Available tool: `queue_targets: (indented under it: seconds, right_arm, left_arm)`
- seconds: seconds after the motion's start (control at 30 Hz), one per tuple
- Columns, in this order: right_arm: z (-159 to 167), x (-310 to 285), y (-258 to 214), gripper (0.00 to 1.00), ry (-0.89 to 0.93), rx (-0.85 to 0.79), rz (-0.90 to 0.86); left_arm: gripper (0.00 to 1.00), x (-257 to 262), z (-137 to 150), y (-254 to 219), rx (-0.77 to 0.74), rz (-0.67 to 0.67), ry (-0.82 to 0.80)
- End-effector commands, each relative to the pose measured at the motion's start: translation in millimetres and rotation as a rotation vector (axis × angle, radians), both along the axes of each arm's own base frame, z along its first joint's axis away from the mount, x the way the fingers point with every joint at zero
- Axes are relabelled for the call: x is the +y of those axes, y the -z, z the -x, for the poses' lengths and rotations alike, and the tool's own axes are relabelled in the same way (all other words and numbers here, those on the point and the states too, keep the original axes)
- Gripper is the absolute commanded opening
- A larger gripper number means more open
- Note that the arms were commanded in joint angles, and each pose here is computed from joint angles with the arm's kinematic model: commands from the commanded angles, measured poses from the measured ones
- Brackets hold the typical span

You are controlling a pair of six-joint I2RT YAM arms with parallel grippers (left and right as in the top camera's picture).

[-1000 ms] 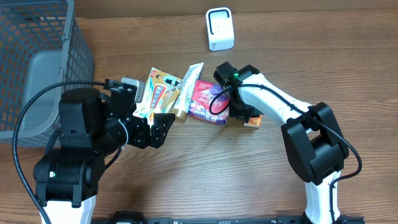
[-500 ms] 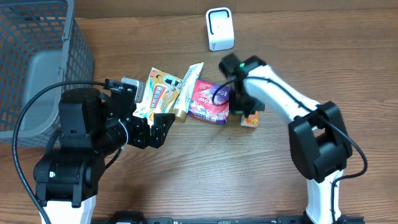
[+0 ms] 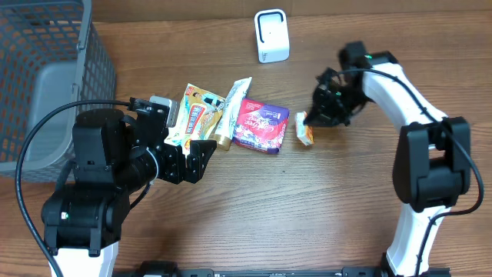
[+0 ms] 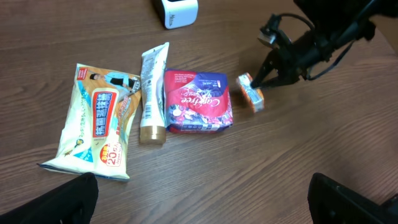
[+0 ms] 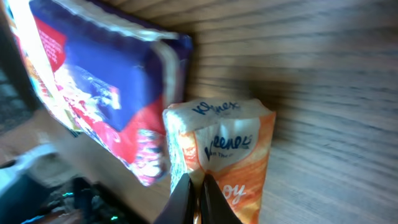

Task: Scan the item barcode
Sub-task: 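Release the orange box on the table and pull the right gripper right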

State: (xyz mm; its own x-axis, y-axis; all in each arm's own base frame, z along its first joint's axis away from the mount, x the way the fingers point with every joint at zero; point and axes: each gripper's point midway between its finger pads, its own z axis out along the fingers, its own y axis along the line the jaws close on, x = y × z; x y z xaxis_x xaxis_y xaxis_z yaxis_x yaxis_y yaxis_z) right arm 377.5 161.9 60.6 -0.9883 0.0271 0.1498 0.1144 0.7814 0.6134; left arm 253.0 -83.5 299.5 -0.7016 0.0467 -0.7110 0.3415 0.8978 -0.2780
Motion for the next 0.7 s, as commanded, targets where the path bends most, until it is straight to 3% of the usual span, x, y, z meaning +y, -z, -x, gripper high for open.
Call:
queue_targets:
  seconds: [0.0, 0.13, 0.23, 0.37, 0.47, 0.67]
  right_arm:
    - [6, -2, -10, 0.04, 0.034, 0.004, -0.181]
    - [10, -30, 13, 0.04, 0.119, 0.03, -0.193]
    - [12, -61, 30, 0.04, 0.178, 0.048, -0.103]
    - [12, -112, 48, 0.17, 0.284, 0.096, 0.098]
    - [13, -125, 45, 0.27, 0.302, 0.114, 0.135]
    - [8, -120, 19, 0.37, 0.227, 0.088, 0.116]
  left_arm:
    - [1.0, 3, -2, -7, -0.029, -0.018, 0.003]
    - [1.0, 3, -2, -7, -0.029, -0.018, 0.003]
    - [1.0, 3, -2, -7, -0.029, -0.018, 0.003]
    - [1.0, 3, -2, -7, -0.029, -0.018, 0.003]
    - [1.0, 3, -2, -7, -0.029, -0.018, 0.003]
    - [1.0, 3, -2, -7, -0.029, -0.018, 0.003]
